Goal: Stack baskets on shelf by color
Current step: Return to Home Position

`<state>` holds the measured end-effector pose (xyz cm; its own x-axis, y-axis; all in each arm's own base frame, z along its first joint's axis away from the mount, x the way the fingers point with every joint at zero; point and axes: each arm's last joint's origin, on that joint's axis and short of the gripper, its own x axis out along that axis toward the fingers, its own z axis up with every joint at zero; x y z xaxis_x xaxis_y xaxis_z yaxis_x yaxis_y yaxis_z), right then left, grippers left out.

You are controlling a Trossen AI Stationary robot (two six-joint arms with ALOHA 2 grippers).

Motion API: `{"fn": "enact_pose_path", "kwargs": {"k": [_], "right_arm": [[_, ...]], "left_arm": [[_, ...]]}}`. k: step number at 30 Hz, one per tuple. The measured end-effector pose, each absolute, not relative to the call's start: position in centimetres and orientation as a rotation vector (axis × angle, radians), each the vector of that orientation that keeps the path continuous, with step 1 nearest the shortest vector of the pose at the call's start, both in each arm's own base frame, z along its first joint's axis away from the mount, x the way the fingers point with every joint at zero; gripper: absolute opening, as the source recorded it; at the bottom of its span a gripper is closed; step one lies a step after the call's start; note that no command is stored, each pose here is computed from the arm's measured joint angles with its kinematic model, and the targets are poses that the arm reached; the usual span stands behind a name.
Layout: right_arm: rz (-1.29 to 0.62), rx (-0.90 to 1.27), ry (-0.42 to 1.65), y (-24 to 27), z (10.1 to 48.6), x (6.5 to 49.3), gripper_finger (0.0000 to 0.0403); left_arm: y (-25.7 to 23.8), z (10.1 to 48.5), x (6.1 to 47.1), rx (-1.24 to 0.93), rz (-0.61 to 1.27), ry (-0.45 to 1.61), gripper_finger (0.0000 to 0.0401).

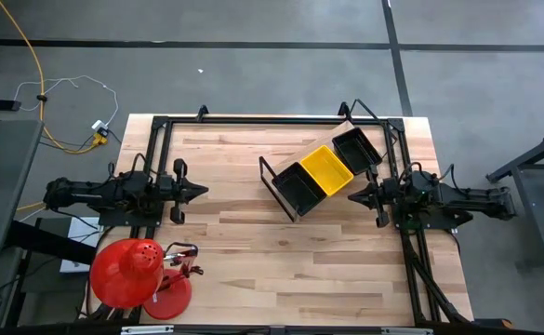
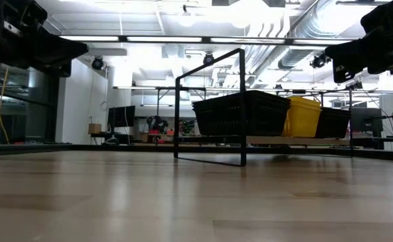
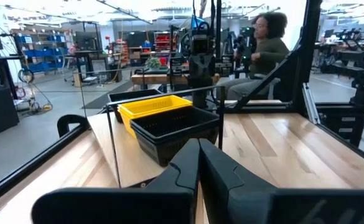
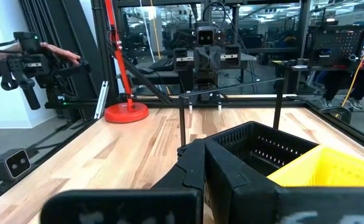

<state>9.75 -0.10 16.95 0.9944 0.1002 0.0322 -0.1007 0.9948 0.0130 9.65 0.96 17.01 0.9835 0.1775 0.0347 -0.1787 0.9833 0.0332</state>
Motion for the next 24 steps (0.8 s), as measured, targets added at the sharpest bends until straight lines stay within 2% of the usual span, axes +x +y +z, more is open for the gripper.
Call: {"fn": "enact_pose_path", "kwargs": {"k": [24], "right_arm": [[0.100, 0.013, -0.045, -0.10, 17.04, 9.69, 0.0000]], "left_arm": [[0.25, 17.01, 9.69, 0.035, 0.108, -0.034, 0.0000]]}}
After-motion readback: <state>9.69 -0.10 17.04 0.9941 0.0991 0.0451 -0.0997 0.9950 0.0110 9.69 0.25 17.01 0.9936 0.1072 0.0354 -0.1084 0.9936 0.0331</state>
